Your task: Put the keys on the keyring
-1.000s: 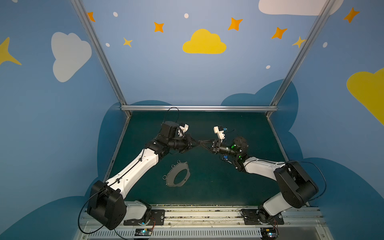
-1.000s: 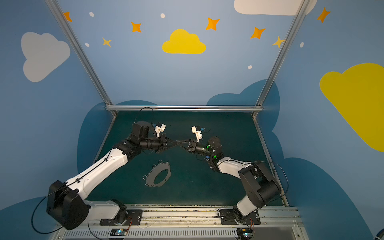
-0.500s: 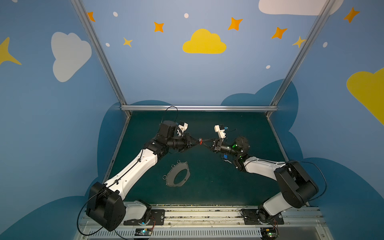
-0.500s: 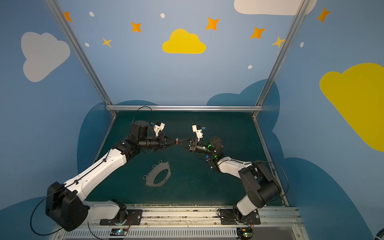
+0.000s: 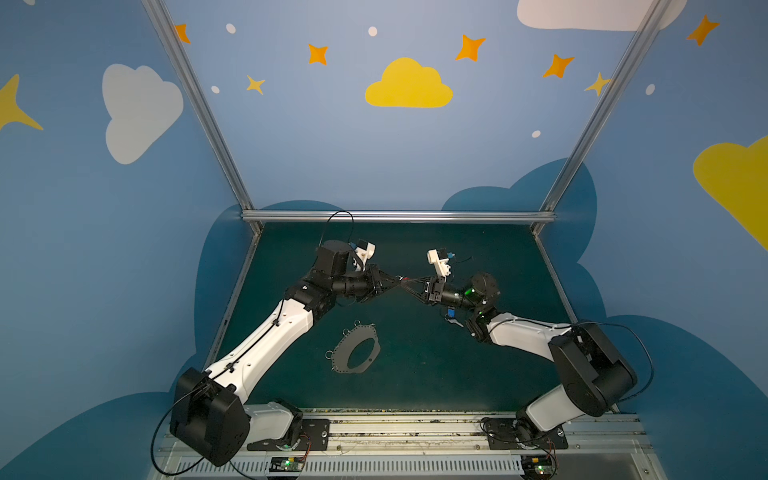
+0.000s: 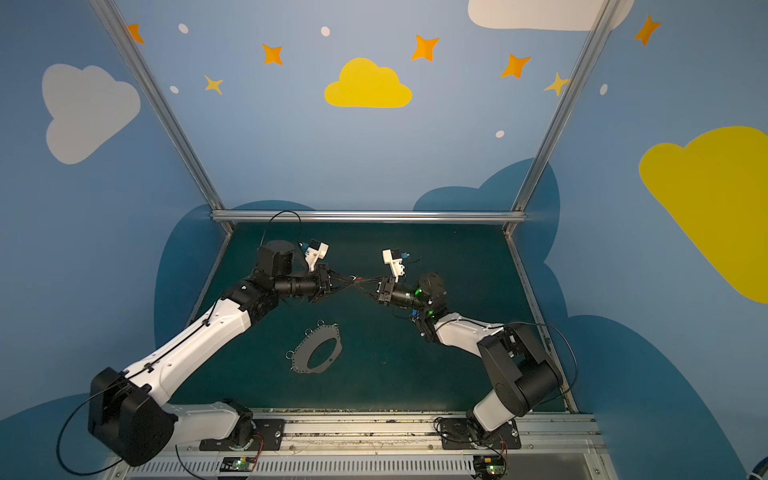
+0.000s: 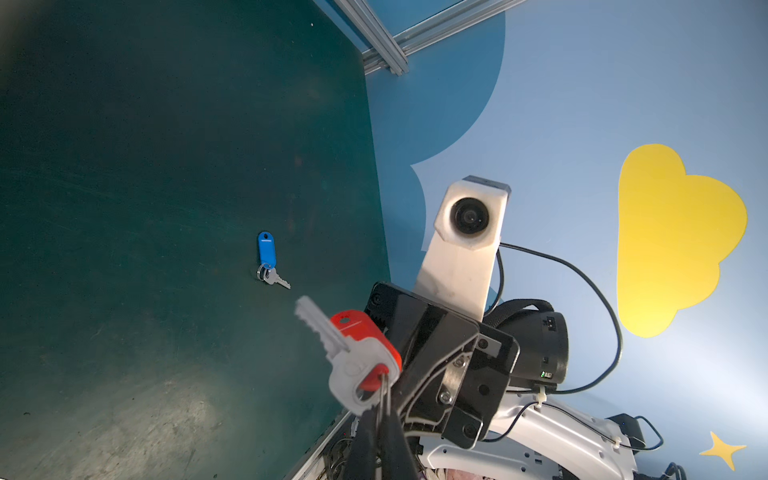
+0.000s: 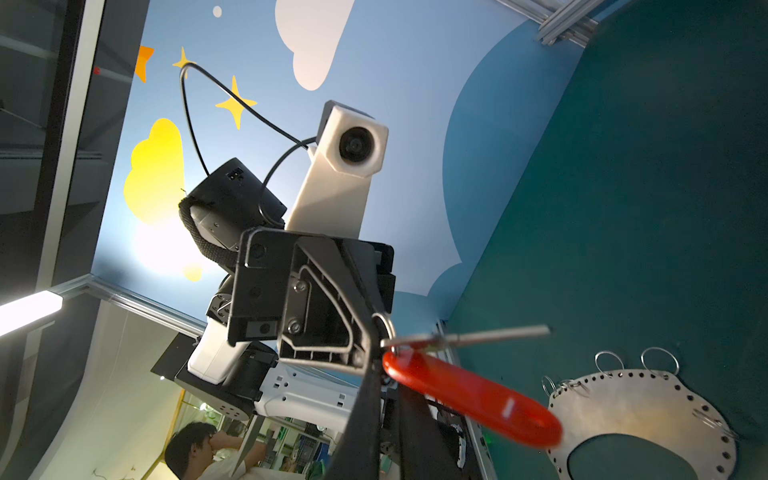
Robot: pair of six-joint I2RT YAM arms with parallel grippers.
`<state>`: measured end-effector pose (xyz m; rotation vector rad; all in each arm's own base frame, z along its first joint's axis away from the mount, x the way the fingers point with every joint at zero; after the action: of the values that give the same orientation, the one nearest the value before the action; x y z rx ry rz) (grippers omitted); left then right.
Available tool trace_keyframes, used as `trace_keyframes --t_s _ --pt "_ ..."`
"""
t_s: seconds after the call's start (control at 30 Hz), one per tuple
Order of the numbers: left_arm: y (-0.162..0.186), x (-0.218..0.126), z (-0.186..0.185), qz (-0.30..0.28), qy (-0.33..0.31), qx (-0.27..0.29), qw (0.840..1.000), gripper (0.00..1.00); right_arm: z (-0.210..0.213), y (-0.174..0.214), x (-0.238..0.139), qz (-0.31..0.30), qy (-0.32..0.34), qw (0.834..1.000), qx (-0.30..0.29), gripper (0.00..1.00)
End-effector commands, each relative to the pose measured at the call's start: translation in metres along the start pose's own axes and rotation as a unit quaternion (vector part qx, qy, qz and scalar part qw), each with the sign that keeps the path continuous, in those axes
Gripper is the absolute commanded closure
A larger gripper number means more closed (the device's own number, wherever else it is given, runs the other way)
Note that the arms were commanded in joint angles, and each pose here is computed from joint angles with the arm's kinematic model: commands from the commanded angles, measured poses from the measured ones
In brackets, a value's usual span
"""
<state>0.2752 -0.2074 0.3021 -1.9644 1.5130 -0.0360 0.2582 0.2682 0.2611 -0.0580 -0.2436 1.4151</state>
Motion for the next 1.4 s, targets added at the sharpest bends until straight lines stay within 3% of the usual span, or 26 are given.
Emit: trace_keyframes --t_s 0.0,0.17,0.2,0.27,0.33,0.5,0.67,0.97,1.13,1.37 --pt "-0.001 -0.007 -0.013 -0.009 0.027 0.023 0.999 0.93 0.014 0.001 0.004 0.009 -0.023 0.999 -0.02 0.98" --pt "-0.001 -0.011 -0.016 -0.017 0.028 0.03 0.999 0.86 0.016 0.001 0.002 0.005 -0.028 0.999 -0.023 1.0" --pt "-0.002 -0.012 -0.017 -0.02 0.026 0.031 0.999 0.8 0.015 0.001 0.002 0.005 -0.028 0.999 -0.023 1.0" --pt "-0.003 -0.017 -0.017 -0.031 0.02 0.033 0.999 0.6 0.014 0.002 0.001 0.002 -0.028 0.999 -0.022 1.0" --pt "-0.003 -0.023 -0.016 -0.048 0.008 0.032 0.998 0.52 0.014 0.002 -0.001 -0.002 -0.027 0.999 -0.023 1.0" --pt "-0.004 -0.044 -0.009 -0.098 -0.01 0.019 0.995 0.5 0.015 0.003 -0.004 -0.005 -0.022 0.999 -0.029 1.0" --pt "0.001 -0.051 0.002 -0.104 -0.031 0.008 0.994 0.51 0.014 0.004 -0.006 -0.008 -0.009 0.999 -0.038 1.0" --pt "0.033 -0.046 0.05 -0.066 -0.145 -0.021 0.987 0.49 -0.01 0.013 -0.027 -0.017 0.06 0.994 -0.085 1.0" --pt "0.06 -0.041 0.08 -0.053 -0.177 -0.046 0.982 0.48 -0.022 0.022 -0.039 -0.016 0.099 0.988 -0.118 1.0" --pt "0.092 -0.03 0.105 -0.026 -0.209 -0.077 0.974 0.48 -0.038 0.027 -0.058 -0.039 0.137 0.983 -0.117 1.0"
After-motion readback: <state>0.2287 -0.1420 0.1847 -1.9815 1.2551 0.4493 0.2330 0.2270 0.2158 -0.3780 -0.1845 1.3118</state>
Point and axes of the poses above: each gripper's point midway between its finger pads, its own x axis out along the fingers, its own z axis along the line the jaws close on, y = z × x, the point moved 7 cm from there along -x, back along the fingers, and after that the axes turned 15 degrees about x, right-handed, at the moved point
